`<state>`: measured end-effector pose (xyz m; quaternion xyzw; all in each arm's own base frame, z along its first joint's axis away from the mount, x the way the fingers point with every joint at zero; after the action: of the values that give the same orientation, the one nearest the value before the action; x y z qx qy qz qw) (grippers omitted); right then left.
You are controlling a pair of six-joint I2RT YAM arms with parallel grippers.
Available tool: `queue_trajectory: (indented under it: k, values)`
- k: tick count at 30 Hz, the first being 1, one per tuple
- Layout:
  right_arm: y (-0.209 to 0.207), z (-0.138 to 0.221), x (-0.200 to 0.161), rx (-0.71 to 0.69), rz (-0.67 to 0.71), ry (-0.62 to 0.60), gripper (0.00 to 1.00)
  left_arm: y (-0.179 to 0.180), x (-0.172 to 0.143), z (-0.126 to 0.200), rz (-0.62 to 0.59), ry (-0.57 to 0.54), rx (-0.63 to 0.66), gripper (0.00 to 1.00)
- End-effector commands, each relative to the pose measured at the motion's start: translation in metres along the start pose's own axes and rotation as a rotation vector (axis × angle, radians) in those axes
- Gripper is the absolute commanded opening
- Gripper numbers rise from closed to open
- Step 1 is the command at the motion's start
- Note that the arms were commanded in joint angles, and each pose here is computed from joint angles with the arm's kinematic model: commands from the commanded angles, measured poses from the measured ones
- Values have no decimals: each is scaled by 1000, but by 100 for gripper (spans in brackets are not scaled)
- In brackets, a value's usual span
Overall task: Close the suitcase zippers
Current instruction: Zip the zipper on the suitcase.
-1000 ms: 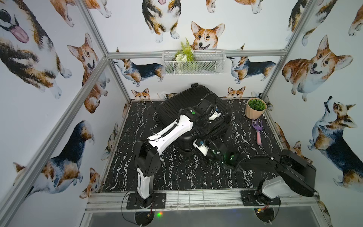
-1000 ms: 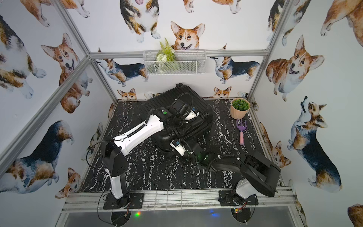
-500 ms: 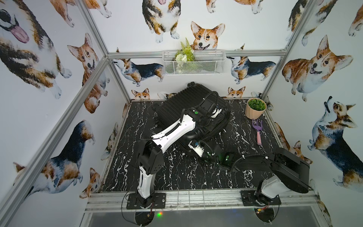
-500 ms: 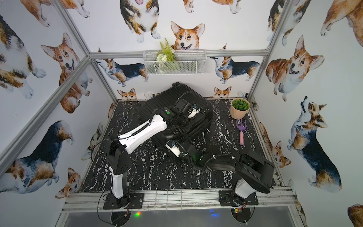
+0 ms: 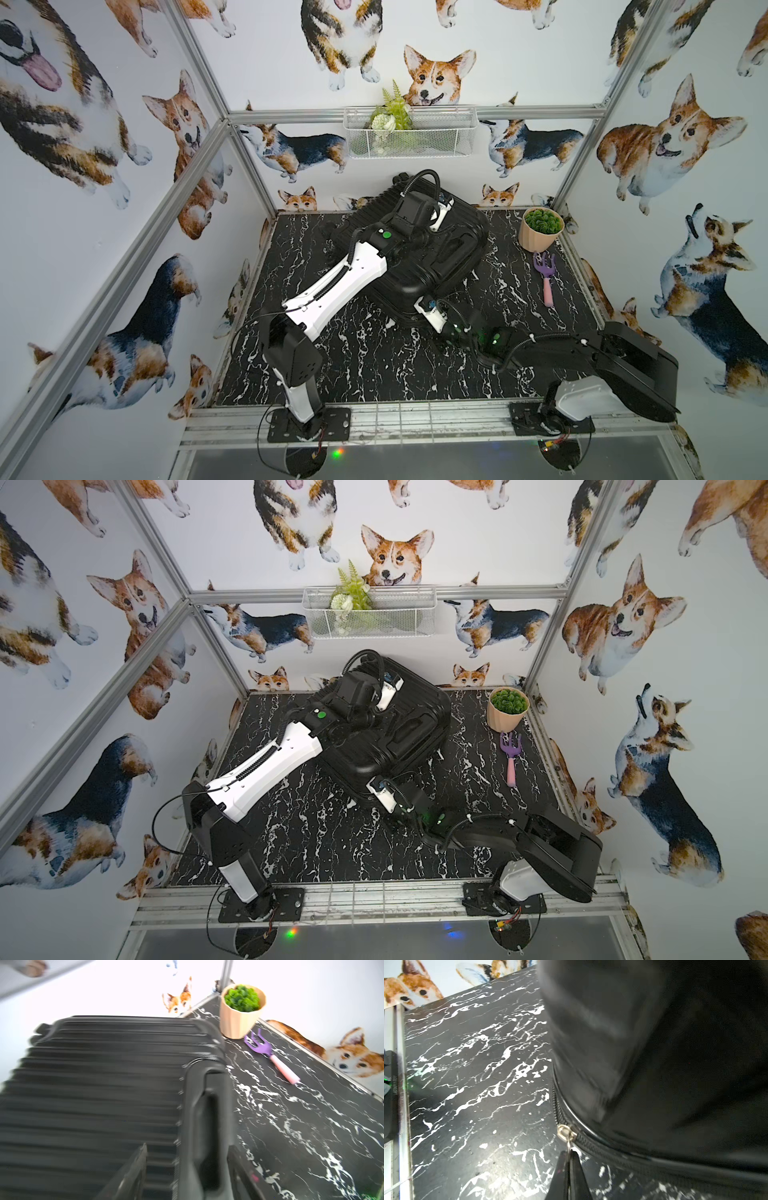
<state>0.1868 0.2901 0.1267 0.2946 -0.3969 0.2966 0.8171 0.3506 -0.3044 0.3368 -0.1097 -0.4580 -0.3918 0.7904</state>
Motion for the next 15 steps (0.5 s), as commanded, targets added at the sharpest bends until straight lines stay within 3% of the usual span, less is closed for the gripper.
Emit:
queue_trajectory:
  k: [1,9,15]
  values:
    - [-23,9,6,-104,-64,-53,0,36,-7,13,96,-30,82,64]
    - [-61,28,2,-266,-143,-61,0,120,-57,52,291,7,350,59]
    - [-77,35,2,-348,-181,-61,0,176,-99,61,452,47,460,59]
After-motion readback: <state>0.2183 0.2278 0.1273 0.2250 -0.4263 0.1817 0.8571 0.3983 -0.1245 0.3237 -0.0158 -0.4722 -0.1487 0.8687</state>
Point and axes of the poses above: each gripper's point midway between its finger pads, its own z axis back along the fingers, its own y axis along the line the jaws close on, x = y × z, the point moved 5 cm from there along z, back along the fingers, and after that the axes turned 13 degrees about -z, right-handed, at the moved point
